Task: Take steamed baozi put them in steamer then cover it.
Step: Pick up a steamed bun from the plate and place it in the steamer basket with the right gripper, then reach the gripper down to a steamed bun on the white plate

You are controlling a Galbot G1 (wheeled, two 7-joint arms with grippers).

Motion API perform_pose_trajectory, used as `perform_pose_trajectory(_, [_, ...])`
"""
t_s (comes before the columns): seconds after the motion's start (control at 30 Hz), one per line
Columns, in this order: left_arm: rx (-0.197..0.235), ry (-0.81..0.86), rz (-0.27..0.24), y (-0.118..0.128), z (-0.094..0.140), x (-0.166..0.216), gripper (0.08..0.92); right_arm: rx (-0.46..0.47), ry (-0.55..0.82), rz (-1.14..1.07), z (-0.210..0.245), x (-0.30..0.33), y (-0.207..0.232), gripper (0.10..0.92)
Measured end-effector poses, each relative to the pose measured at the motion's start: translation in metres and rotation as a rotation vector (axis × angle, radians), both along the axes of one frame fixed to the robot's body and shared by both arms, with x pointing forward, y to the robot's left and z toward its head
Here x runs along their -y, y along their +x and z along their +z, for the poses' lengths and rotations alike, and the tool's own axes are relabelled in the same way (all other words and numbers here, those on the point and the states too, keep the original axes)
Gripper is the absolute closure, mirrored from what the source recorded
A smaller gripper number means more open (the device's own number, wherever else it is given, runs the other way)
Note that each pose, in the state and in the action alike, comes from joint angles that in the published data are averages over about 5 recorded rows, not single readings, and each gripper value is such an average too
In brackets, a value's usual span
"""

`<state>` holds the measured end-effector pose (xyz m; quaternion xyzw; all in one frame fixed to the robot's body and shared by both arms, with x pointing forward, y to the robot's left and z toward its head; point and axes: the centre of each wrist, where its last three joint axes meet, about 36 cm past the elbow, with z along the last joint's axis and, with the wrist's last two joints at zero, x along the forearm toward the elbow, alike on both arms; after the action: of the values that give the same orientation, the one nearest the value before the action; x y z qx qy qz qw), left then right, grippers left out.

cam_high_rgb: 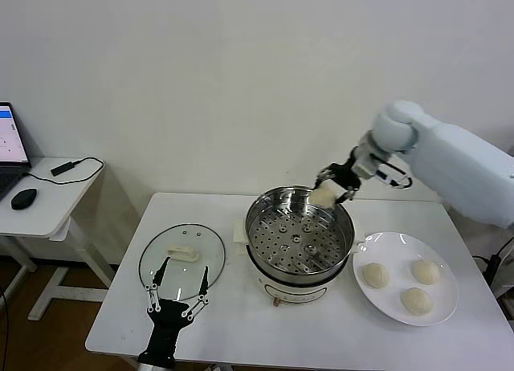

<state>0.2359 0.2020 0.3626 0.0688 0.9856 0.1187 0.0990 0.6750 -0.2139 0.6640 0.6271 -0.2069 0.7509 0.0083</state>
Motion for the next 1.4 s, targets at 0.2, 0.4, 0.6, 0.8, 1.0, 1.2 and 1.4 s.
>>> perform_pose_trajectory(0.2, [0.006, -0.003, 0.000, -0.001, 0.001, 0.000, 0.177, 0.026, -0.071, 0.089, -0.019, -0.035, 0.001, 0.335])
perform_pose_trajectory(0.4, [0.010, -0.005, 0.002, -0.001, 0.000, 0.000, 0.177, 0.033, -0.120, 0.131, -0.044, -0.054, 0.003, 0.331])
perform_pose_trajectory(0.6, [0.014, -0.007, 0.003, -0.001, 0.000, 0.000, 0.177, 0.037, -0.144, 0.151, -0.062, -0.067, 0.004, 0.317])
perform_pose_trajectory(0.8, [0.016, -0.006, 0.009, -0.001, 0.000, -0.002, 0.177, 0.044, -0.153, 0.156, -0.069, -0.071, 0.004, 0.233])
perform_pose_trajectory(1.0, [0.017, -0.005, 0.011, -0.002, 0.001, -0.002, 0.177, 0.049, -0.142, 0.125, -0.056, -0.066, 0.001, 0.200])
perform_pose_trajectory(1.2, [0.019, -0.005, 0.008, -0.002, 0.001, -0.002, 0.177, 0.015, -0.105, -0.020, -0.024, -0.038, 0.000, 0.199])
perform_pose_trajectory(1.4, [0.020, -0.004, -0.001, 0.000, 0.000, -0.001, 0.177, -0.076, -0.008, -0.299, 0.010, 0.023, 0.004, 0.200])
